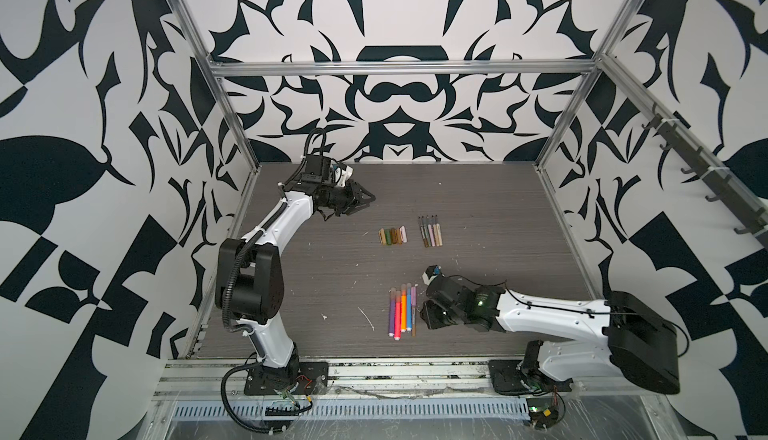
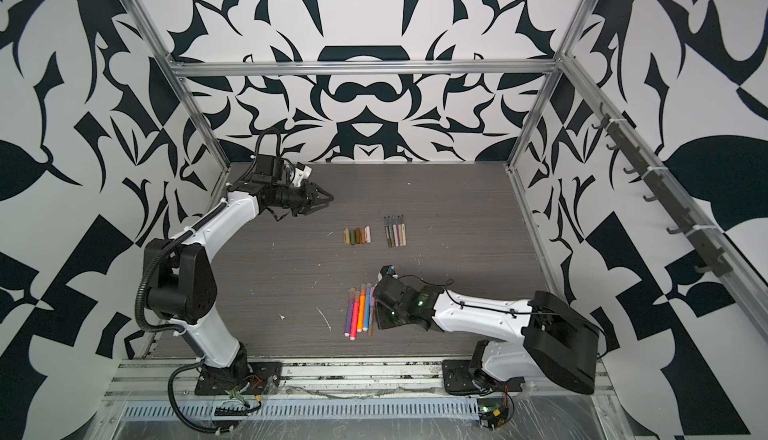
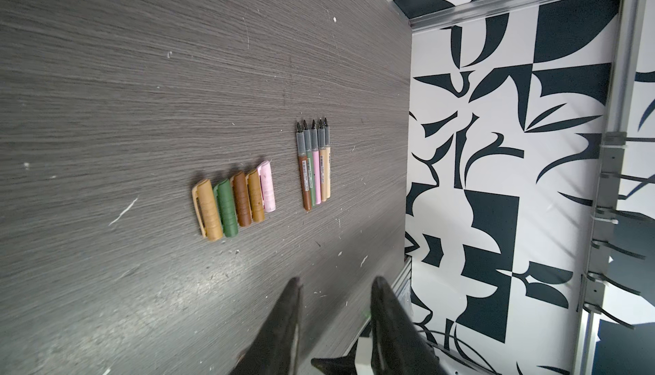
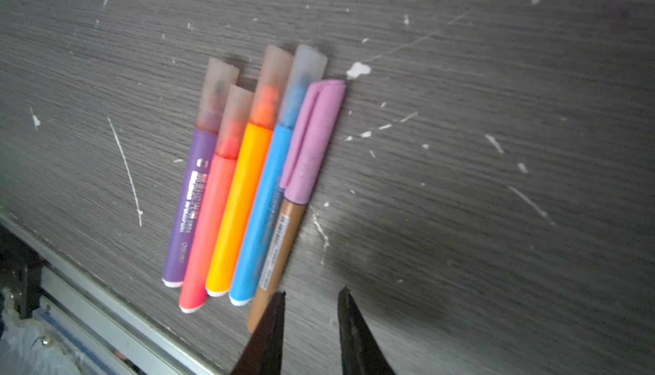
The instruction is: Open the pen caps
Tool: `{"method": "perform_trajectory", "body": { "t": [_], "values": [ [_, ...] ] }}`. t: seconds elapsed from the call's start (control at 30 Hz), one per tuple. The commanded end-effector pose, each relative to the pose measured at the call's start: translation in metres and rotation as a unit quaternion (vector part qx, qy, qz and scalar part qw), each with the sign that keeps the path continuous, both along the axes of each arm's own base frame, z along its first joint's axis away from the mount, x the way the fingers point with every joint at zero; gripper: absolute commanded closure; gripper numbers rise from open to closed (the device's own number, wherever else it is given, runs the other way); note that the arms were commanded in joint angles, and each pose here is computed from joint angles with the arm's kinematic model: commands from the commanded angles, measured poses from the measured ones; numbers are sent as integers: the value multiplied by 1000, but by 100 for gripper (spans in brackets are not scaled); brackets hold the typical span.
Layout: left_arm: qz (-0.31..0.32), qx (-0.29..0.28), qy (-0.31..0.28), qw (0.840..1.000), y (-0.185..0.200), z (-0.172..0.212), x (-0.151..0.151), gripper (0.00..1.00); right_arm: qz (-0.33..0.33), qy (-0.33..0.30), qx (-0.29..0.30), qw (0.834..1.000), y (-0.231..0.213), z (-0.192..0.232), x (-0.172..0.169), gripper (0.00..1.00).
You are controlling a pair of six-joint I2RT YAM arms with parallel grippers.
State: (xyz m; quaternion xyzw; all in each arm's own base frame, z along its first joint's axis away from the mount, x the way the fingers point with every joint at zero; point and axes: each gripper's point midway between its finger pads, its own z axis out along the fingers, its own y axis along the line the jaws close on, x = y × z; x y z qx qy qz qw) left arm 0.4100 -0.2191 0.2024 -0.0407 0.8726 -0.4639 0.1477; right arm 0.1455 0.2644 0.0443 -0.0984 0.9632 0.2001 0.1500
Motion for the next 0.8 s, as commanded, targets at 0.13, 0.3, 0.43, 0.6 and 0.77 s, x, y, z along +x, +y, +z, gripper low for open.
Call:
{"method": "perform_trajectory", "body": {
  "t": [0.13, 0.3, 0.43, 0.6, 0.77],
  "values": [
    [1, 4, -5, 1000, 3, 1, -2, 64, -40, -23, -31, 998, 17, 8, 7, 72],
    [1, 2, -3, 1000, 3, 2, -2, 64, -51, -19, -53, 997, 15, 1, 5, 77],
    [-1, 0, -5, 1000, 3, 4, -3, 64, -52, -14, -64, 996, 15, -4, 5, 78],
    [-1, 0, -7, 1000, 3, 5, -4, 64, -46, -12, -63, 997, 20, -4, 4, 78],
    [-1, -1, -7, 1000, 3, 7, -4, 64, -45, -12, -63, 997, 21, -5, 3, 78]
  ]
}}
